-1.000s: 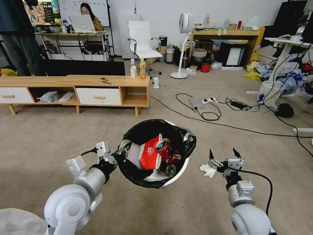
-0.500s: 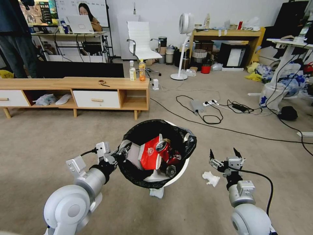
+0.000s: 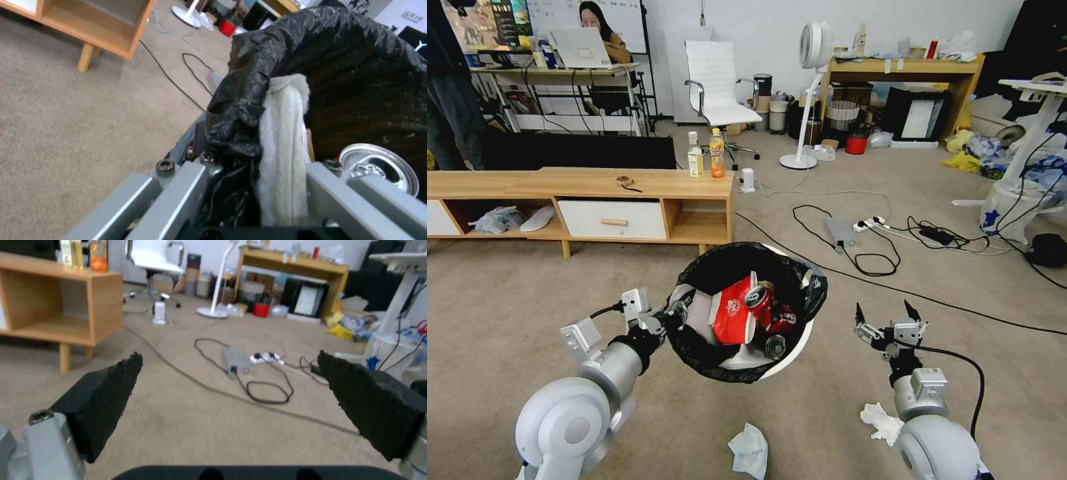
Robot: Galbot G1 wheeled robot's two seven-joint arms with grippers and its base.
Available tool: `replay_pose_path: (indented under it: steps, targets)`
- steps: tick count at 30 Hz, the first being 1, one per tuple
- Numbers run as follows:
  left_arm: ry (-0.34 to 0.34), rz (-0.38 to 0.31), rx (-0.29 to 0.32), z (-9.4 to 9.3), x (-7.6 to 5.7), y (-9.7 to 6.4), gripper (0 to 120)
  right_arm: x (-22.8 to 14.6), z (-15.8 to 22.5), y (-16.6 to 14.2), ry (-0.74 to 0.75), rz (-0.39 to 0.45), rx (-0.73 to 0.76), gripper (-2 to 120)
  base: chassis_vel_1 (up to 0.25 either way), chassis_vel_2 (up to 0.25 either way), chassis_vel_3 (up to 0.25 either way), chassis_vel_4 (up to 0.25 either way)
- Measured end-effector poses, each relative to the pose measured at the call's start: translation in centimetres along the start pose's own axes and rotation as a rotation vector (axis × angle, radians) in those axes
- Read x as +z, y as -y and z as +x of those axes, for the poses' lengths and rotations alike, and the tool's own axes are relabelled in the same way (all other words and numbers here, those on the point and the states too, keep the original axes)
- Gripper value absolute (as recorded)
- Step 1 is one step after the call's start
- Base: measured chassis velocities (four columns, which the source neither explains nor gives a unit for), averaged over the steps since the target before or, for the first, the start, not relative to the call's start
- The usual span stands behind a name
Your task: Pick up the trash bin and place the garbage on the floor into it.
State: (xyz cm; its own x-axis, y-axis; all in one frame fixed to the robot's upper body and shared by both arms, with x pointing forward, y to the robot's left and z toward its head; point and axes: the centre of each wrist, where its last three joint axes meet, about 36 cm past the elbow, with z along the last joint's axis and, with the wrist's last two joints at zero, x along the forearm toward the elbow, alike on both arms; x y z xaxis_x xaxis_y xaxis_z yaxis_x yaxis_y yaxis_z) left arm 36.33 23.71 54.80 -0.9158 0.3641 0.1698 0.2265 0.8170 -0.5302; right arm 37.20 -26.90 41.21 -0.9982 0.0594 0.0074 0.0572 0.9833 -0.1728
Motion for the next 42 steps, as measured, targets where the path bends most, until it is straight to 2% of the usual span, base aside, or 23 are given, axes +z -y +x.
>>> replay_pose_path:
  steps: [9, 17, 21, 23, 26, 30, 31, 37, 42]
  targets:
    - [0.001, -0.002, -0.006, 0.0, -0.1, -0.2, 7, 0.4, 1.0, 0.7, -0.192, 0.032, -0.171, 100, 0.017, -0.022, -0.013, 0.017]
    - [-0.003, -0.004, -0.008, -0.3, -0.1, -0.4, 7, 4.1, 2.9, -0.4, -0.328, 0.089, -0.368, 100, 0.000, 0.000, 0.000, 0.000]
    - [-0.003, -0.005, -0.008, -0.3, -0.2, -0.4, 7, 5.2, 3.2, -0.9, -0.345, 0.094, -0.426, 100, 0.000, 0.000, 0.000, 0.000]
    - [-0.003, -0.002, -0.006, -0.4, -0.1, -0.4, 7, 6.3, 3.3, -1.5, -0.353, 0.076, -0.504, 100, 0.000, 0.000, 0.000, 0.000]
    - [-0.004, -0.001, -0.006, -0.4, -0.1, -0.3, 7, 6.8, 3.3, -1.9, -0.356, 0.057, -0.545, 100, 0.000, 0.000, 0.000, 0.000]
    - [-0.006, 0.001, -0.010, -0.3, 0.0, -0.4, 7, 8.9, 2.9, -2.2, -0.330, 0.029, -0.663, 100, 0.000, 0.000, 0.000, 0.000]
    - [-0.006, 0.000, -0.012, -0.3, 0.0, -0.5, 7, 10.2, 2.5, -2.0, -0.310, 0.035, -0.730, 100, 0.000, 0.000, 0.000, 0.000]
    - [-0.011, 0.004, -0.010, -0.6, 0.1, -0.6, 7, 14.0, 2.3, -1.9, -0.306, 0.035, -0.819, 100, 0.000, 0.000, 0.000, 0.000]
    - [-0.018, 0.010, -0.009, -0.7, 0.4, -0.5, 7, 15.7, 2.3, -2.7, -0.324, 0.031, -0.870, 100, 0.000, 0.000, 0.000, 0.000]
